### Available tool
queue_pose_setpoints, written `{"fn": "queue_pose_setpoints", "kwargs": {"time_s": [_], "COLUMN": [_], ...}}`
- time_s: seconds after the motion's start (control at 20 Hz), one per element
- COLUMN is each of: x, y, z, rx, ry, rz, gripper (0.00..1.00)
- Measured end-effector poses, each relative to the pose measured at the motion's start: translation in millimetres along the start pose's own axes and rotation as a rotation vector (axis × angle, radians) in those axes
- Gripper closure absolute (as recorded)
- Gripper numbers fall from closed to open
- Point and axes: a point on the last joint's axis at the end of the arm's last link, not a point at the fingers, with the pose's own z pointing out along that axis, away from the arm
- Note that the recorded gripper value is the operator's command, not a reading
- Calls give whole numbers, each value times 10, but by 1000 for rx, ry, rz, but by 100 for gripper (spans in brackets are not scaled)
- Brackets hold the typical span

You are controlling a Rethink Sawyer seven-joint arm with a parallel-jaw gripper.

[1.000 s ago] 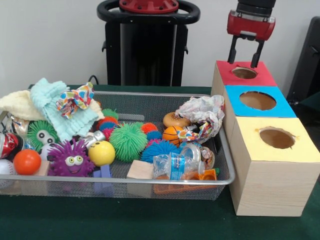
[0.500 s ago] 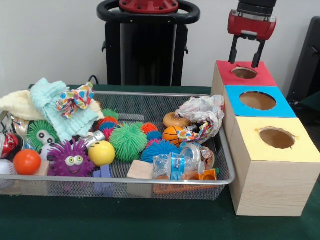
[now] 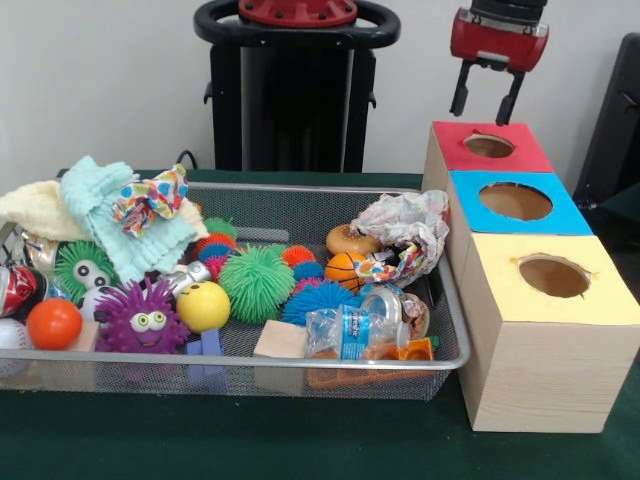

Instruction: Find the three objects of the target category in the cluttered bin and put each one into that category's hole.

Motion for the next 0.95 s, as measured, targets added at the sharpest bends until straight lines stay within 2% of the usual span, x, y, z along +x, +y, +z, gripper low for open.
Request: {"fn": "queue_pose_setpoints", "kwargs": {"time_s": [0.2,0.7,0.95], "x": [-68,-389,-500], "y": [-42,-90,-83], "z": [-59,-326,-424], "rx": [3,-29,-34], "ry": [14,-5,-18], "rz": [14,51,44], "gripper": [0,0,0]}}
